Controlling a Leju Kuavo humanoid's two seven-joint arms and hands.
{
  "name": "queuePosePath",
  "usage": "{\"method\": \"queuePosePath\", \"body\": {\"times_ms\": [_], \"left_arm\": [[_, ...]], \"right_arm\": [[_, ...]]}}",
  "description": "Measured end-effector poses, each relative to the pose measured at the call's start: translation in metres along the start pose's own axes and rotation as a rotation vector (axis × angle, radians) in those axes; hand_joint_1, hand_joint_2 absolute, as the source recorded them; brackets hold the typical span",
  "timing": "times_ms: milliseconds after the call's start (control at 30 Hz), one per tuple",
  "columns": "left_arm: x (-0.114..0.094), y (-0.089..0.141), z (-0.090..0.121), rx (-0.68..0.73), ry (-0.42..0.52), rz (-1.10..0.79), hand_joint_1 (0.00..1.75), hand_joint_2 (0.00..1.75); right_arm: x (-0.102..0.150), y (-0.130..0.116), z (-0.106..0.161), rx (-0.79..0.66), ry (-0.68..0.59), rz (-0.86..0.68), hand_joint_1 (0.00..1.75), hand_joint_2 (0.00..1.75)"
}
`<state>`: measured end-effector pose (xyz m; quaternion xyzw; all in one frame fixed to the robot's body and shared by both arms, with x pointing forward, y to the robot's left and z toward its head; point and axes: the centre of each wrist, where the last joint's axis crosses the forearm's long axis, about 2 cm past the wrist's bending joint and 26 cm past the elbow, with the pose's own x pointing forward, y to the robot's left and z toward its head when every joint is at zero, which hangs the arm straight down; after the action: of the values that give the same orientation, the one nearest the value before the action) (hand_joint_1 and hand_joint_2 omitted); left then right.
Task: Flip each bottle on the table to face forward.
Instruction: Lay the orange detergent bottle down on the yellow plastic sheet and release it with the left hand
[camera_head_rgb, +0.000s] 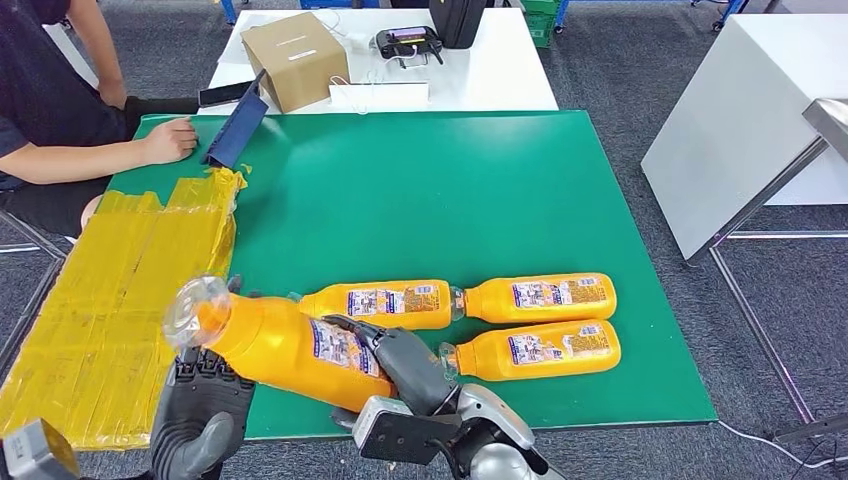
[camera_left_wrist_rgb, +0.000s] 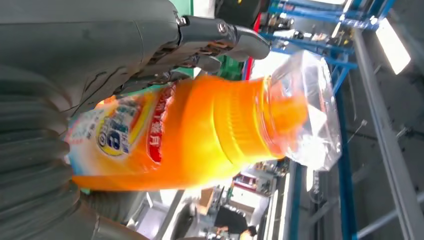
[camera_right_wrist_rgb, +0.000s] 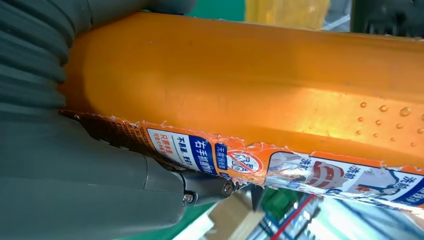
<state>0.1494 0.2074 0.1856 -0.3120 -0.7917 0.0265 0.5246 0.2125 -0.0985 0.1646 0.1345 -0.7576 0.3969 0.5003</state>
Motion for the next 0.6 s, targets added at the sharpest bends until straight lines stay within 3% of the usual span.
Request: {"method": "queuePosePath", "body": {"times_ms": [600], "left_arm": [[-0.001, 0.01, 0.009, -0.06, 0.082, -0.078, 0.0, 1.75]], "right_arm": [[-0.001, 0.017, -0.005, 0.147, -0.03, 0.156, 1.75, 1.75]]}}
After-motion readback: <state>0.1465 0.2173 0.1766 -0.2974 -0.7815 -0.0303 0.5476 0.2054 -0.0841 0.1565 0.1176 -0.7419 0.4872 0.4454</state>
